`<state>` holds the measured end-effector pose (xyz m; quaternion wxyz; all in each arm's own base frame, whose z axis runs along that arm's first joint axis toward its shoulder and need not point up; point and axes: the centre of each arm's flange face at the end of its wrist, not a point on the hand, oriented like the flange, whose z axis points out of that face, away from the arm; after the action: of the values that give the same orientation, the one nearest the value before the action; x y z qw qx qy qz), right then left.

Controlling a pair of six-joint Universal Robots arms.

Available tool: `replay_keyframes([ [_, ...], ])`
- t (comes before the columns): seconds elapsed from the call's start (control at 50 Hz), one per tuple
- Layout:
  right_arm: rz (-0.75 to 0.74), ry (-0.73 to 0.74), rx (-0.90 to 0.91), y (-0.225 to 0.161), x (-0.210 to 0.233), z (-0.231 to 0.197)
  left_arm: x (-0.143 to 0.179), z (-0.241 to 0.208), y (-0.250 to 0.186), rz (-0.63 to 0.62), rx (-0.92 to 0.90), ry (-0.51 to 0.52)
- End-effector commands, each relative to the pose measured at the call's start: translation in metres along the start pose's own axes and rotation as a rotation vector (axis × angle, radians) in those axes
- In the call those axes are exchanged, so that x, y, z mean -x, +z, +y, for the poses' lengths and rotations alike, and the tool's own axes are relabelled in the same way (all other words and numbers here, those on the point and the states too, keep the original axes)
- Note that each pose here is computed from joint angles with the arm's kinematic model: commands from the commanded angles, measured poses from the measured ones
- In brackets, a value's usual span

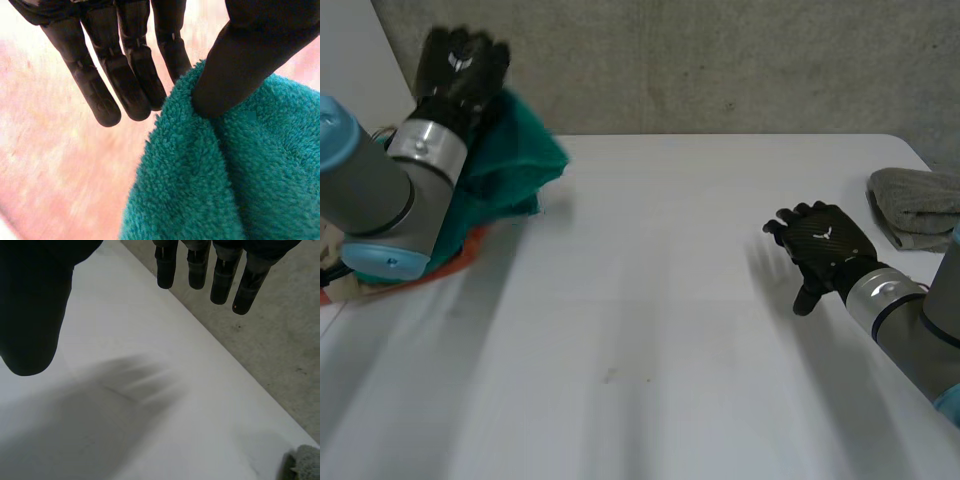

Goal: Fold the laundry.

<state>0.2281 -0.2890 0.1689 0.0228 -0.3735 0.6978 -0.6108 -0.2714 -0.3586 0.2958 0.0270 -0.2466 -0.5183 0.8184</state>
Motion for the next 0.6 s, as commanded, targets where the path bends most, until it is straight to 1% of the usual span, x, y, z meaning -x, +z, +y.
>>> replay_keyframes([
  [0.02,0.071,-0.001,-0.03,-0.003,-0.024,-0.011,-0.076,-0.067,-0.065,0.274,0.032,-0.307],
  [0.08,0.104,0.001,-0.05,-0.005,-0.035,-0.017,-0.126,-0.076,-0.102,0.476,0.066,-0.386],
  [0.12,0.116,0.0,-0.057,-0.006,-0.04,-0.019,-0.149,-0.073,-0.118,0.56,0.1,-0.411],
  [0.18,0.125,-0.001,-0.064,-0.006,-0.043,-0.022,-0.173,-0.061,-0.133,0.629,0.157,-0.433],
  [0.22,0.126,-0.001,-0.064,-0.007,-0.043,-0.022,-0.182,-0.059,-0.14,0.659,0.176,-0.448],
  [0.26,0.123,-0.001,-0.065,-0.007,-0.042,-0.022,-0.185,-0.059,-0.141,0.666,0.18,-0.457],
  [0.34,0.119,0.001,-0.059,-0.007,-0.041,-0.021,-0.177,-0.063,-0.136,0.634,0.166,-0.455],
  [0.36,0.119,-0.001,-0.059,-0.007,-0.041,-0.021,-0.172,-0.062,-0.131,0.609,0.166,-0.45],
  [0.42,0.111,0.001,-0.051,-0.008,-0.04,-0.021,-0.15,-0.059,-0.119,0.522,0.164,-0.431],
  [0.44,0.109,0.002,-0.044,-0.008,-0.04,-0.02,-0.137,-0.056,-0.113,0.464,0.176,-0.42],
  [0.5,0.069,0.017,0.003,-0.013,-0.035,-0.018,-0.111,-0.044,-0.106,0.365,0.228,-0.397],
  [0.6,-0.017,0.047,0.111,-0.028,-0.028,-0.024,-0.078,-0.022,-0.101,0.275,0.324,-0.335],
])
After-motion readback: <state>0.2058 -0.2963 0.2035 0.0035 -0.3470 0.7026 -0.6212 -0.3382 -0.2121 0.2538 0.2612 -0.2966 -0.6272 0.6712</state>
